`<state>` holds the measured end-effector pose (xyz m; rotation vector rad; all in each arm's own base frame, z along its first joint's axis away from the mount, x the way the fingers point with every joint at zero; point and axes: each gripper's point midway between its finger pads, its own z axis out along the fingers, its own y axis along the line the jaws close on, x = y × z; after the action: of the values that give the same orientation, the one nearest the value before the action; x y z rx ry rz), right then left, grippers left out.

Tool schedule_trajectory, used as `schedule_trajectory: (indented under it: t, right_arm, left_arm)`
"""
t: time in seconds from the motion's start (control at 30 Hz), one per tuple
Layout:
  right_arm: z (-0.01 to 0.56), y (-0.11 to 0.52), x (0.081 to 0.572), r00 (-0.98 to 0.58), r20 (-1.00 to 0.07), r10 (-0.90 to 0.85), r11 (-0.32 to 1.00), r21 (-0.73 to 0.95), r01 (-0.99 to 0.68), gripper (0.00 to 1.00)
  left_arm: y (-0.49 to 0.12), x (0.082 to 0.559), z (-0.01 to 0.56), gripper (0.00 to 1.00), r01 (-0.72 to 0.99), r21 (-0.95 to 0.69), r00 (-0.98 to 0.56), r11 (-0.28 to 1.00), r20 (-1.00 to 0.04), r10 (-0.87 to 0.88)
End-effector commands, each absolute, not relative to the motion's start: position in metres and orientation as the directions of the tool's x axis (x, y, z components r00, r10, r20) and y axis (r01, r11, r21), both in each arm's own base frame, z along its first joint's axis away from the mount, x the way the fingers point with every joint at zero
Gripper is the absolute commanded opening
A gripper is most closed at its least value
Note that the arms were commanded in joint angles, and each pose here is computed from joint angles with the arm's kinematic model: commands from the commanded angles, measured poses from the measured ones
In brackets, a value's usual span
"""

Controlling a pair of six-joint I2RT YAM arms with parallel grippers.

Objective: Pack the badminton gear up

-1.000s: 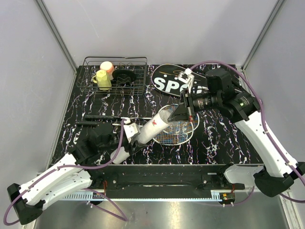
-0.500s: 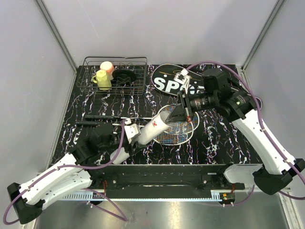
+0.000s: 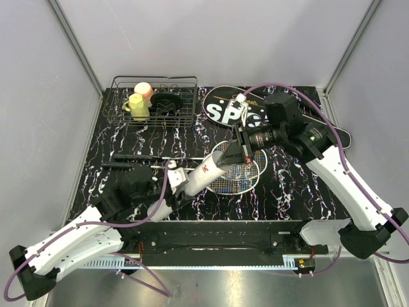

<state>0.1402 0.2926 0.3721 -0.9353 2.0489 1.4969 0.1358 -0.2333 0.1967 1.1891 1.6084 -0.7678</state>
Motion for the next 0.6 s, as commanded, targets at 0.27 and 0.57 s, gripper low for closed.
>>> schedule_trajectory:
  t: [0.27,0.57]
  right_arm:
    - [0.363,0.316,0.147,-0.719,-0.680,-0.147,0.152,0.702,-0.695,0.00]
    - [0.344,0.338,0.152,-0.745,-0.662,-0.084,0.202,0.720,-0.663,0.00]
  left_arm:
    - [-0.237,0.136,0.279,0.04,0.924,0.168,0.139,0.343,-0.984,0.109]
    - [-0.229,0.139,0.289,0.04,0.901,0.189,0.172,0.391,-0.982,0.076]
